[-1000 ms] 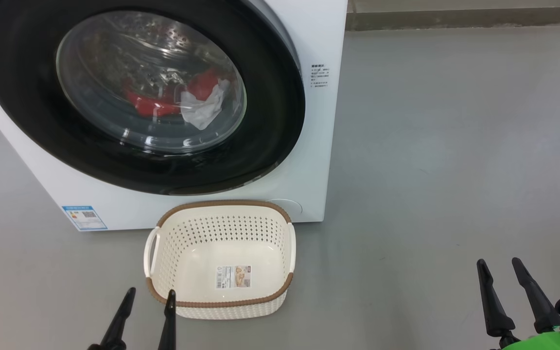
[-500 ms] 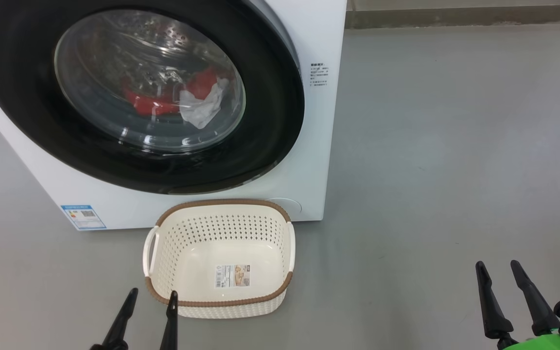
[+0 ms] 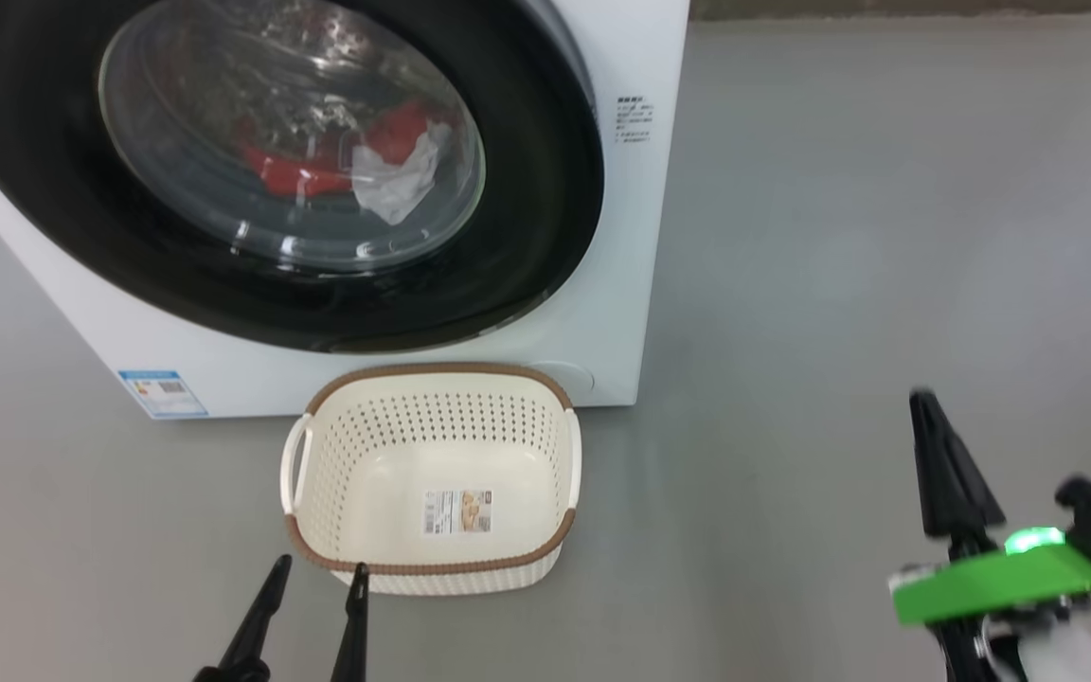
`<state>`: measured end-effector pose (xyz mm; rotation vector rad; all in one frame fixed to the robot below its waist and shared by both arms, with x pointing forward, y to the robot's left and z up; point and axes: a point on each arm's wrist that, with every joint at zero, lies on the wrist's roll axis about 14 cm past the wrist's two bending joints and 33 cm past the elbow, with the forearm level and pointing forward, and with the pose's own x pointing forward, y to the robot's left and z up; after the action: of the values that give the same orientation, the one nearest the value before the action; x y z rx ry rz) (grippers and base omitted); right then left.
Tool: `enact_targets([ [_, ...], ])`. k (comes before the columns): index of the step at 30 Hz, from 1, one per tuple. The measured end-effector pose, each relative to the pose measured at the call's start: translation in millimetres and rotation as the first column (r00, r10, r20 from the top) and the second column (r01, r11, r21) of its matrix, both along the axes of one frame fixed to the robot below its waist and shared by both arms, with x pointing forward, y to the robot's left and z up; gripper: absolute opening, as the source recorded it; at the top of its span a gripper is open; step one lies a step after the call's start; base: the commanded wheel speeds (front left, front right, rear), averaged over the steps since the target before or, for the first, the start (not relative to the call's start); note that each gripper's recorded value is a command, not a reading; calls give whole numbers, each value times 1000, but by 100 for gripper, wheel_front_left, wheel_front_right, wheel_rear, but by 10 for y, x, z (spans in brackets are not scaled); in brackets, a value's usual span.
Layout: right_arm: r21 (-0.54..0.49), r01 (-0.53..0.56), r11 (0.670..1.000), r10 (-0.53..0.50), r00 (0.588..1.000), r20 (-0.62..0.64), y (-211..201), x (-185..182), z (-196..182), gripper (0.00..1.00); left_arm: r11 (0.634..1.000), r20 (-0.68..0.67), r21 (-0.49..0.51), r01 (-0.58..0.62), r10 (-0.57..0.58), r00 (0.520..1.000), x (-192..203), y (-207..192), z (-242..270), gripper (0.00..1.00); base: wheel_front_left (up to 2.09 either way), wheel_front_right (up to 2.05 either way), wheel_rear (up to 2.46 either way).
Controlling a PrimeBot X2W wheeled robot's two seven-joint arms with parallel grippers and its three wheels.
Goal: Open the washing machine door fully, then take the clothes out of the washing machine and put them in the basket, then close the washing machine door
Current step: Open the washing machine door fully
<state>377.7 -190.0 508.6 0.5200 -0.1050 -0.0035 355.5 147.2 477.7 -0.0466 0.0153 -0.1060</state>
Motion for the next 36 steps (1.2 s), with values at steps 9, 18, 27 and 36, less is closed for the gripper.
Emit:
enact_targets([
  [9,65,-75,995,63,983,170,183,767,595,0,1000,1,-4,11,-11,1000,200,-37,-8,100,0,0,0],
  [18,74,-181,981,160,960,230,438,1405,827,0,1000,-11,-18,10,-10,1000,410,-79,-67,100,0,0,0],
  [27,183,-344,921,298,925,236,857,1965,871,0,1000,-33,-27,-9,9,999,614,-36,-176,100,0,0,0],
  [36,341,-511,789,491,858,149,1261,2367,750,0,999,-70,-25,-25,23,997,758,10,-341,100,0,0,0],
])
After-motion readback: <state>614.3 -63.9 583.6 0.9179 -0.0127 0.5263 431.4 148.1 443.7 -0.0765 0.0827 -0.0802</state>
